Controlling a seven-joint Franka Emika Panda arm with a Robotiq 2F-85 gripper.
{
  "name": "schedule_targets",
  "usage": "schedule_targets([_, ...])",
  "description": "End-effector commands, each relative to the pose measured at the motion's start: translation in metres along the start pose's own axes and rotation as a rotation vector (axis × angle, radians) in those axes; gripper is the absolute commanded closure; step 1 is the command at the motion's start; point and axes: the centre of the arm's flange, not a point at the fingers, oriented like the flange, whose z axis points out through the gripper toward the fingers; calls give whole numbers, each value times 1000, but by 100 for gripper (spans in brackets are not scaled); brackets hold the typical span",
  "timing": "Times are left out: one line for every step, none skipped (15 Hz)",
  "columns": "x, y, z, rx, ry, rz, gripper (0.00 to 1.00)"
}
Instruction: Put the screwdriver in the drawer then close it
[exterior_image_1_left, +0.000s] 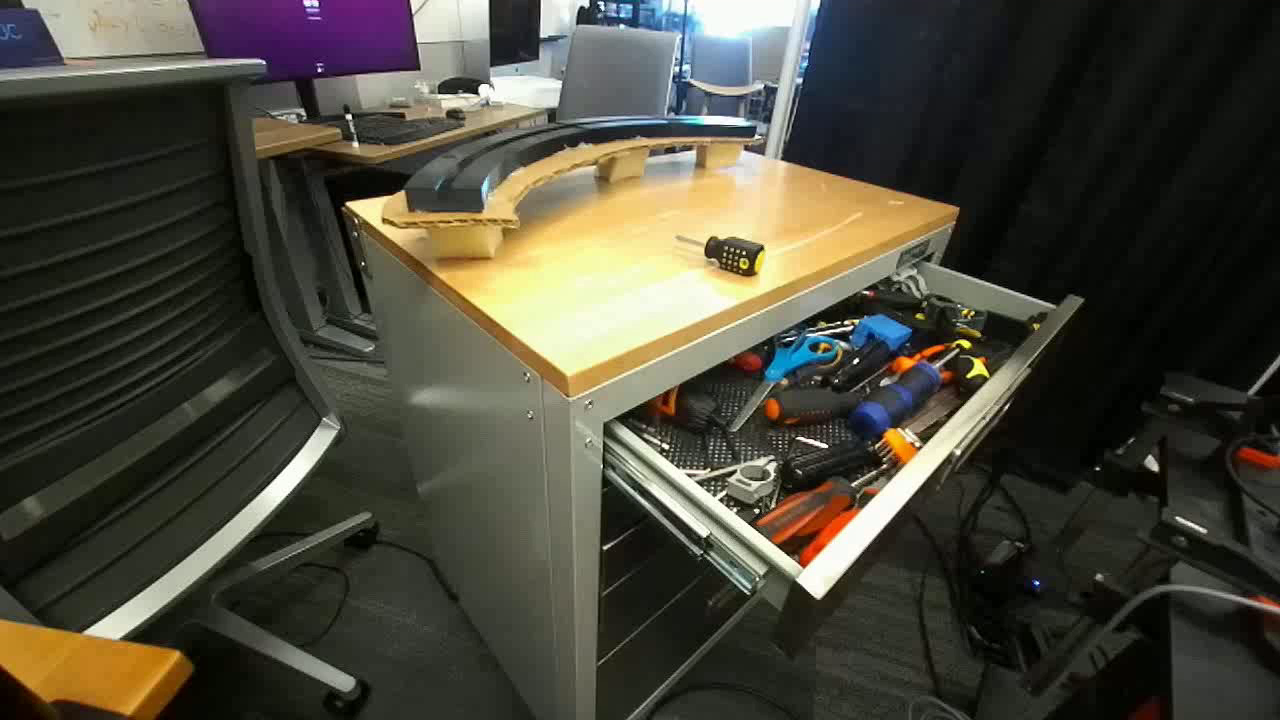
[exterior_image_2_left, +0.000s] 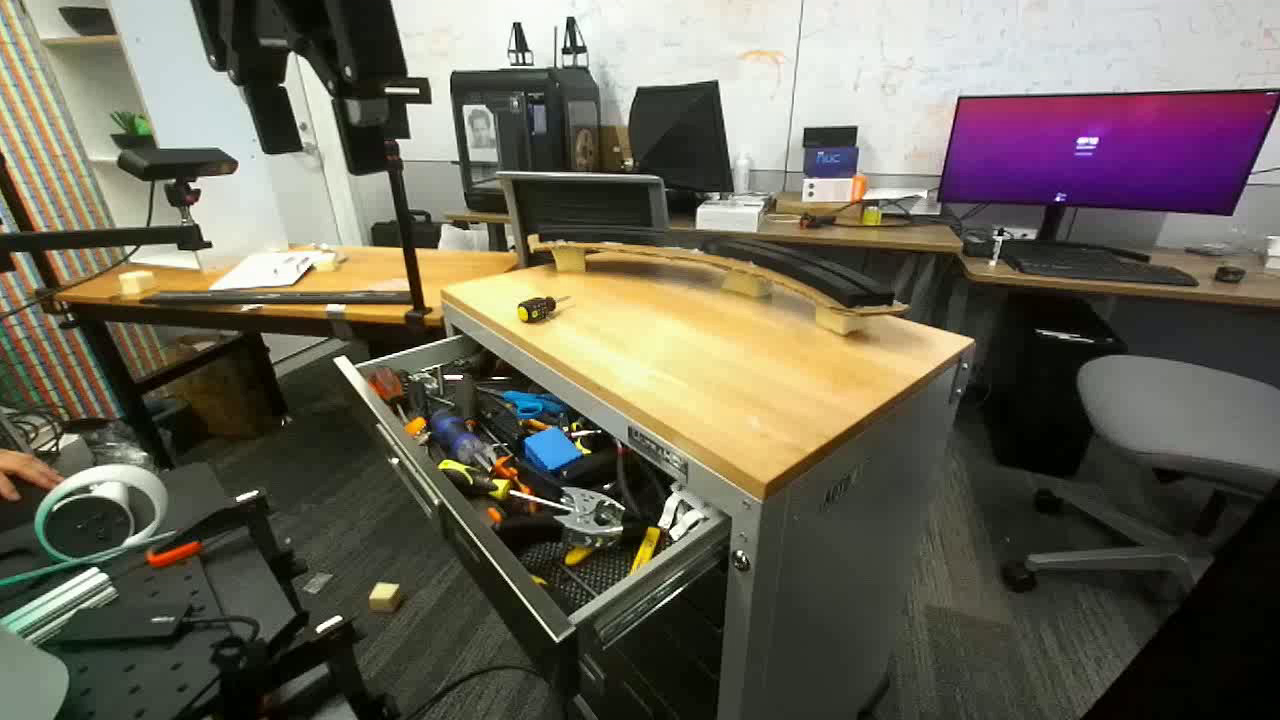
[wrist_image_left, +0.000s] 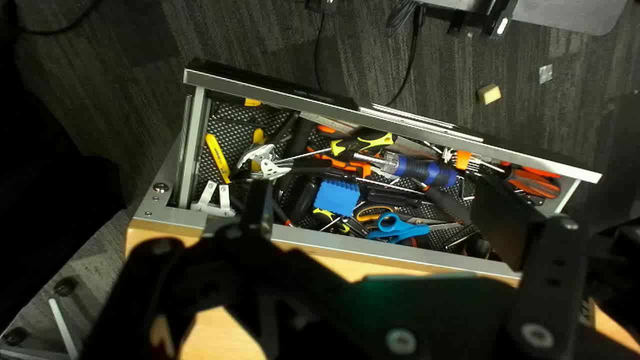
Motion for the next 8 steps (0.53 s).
schedule_targets([0, 0, -1, -1, 2, 0, 0])
schedule_targets([0, 0, -2, -2, 5, 1, 0])
schedule_targets([0, 1, -3, -3, 8, 1, 0])
schedule_targets([0, 1, -4, -4, 8, 1, 0])
schedule_targets([0, 1, -4, -4, 8, 1, 0])
schedule_targets([0, 1, -4, -4, 8, 1, 0])
schedule_targets([0, 1, -4, -4, 8, 1, 0])
schedule_targets([2, 4, 5, 8, 24, 34, 0])
